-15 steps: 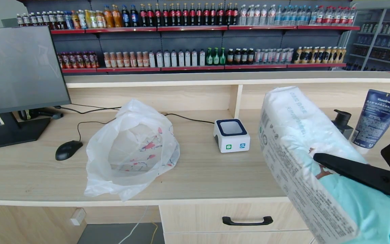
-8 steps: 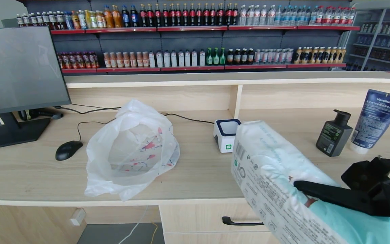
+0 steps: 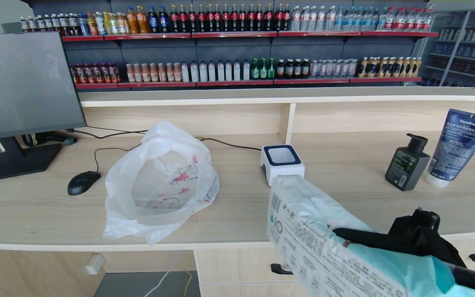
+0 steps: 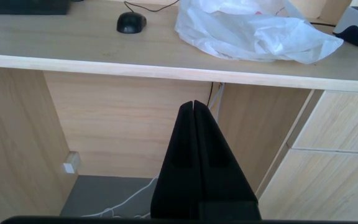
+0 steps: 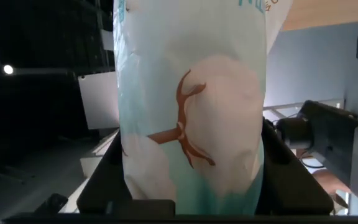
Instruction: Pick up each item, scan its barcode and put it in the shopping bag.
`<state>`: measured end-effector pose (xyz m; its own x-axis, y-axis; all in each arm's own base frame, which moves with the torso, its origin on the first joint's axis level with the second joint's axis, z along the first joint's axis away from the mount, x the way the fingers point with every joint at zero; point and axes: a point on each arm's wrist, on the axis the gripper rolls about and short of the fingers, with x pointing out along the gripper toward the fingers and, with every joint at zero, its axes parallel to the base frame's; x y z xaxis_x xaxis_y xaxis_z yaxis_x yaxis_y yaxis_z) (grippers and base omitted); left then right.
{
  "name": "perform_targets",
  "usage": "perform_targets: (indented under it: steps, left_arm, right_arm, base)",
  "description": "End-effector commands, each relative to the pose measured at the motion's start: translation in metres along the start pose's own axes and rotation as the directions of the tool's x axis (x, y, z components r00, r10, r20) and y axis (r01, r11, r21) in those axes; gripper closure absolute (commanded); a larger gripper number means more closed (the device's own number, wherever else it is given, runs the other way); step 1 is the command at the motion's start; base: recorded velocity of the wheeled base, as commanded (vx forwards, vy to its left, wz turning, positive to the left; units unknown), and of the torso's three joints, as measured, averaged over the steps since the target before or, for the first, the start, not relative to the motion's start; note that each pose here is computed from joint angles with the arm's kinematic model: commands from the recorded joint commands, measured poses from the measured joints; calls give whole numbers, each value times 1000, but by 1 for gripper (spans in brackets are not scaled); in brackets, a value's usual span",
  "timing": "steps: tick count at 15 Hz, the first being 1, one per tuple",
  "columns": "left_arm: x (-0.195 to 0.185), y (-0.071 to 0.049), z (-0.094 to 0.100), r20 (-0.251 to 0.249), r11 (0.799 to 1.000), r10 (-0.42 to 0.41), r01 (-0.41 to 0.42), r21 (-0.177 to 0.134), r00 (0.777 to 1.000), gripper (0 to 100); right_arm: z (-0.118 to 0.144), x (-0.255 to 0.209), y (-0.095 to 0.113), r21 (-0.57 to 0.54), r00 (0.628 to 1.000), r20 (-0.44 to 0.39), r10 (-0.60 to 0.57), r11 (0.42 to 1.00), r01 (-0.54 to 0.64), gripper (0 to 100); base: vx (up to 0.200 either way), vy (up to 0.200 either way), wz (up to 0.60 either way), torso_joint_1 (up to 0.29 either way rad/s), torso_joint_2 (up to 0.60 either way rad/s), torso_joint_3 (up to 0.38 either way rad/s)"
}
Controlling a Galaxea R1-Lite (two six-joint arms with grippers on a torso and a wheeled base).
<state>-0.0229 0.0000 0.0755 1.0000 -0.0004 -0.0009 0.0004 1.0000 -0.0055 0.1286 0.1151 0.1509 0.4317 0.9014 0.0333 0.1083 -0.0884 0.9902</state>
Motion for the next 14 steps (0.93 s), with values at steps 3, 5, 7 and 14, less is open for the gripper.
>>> perform_targets:
  steps: [3, 5, 7, 14]
  left_arm:
    - [0, 0, 0, 1, 1000, -1, 1, -1, 1000, 100]
    - [0, 0, 0, 1, 1000, 0, 0, -1, 1000, 100]
    - [0, 0, 0, -1, 1000, 0, 0, -1, 1000, 100]
    - [0, 0, 0, 1, 1000, 0, 0, -1, 1000, 100]
  right_arm:
    - [-10, -12, 10, 112, 989, -128, 72, 992, -57, 100]
    - [-23, -30, 27, 205, 956, -244, 160, 973, -111, 100]
    - [-32, -42, 43, 251, 929, -291, 229, 955, -157, 100]
    - [-35, -46, 54, 312, 911, -305, 277, 933, -180, 100]
  base:
    - [0, 0, 0, 0, 0, 0]
    - [0, 0, 0, 0, 0, 0]
    - [0, 0, 0, 0, 0, 0]
    - [0, 0, 0, 0, 0, 0]
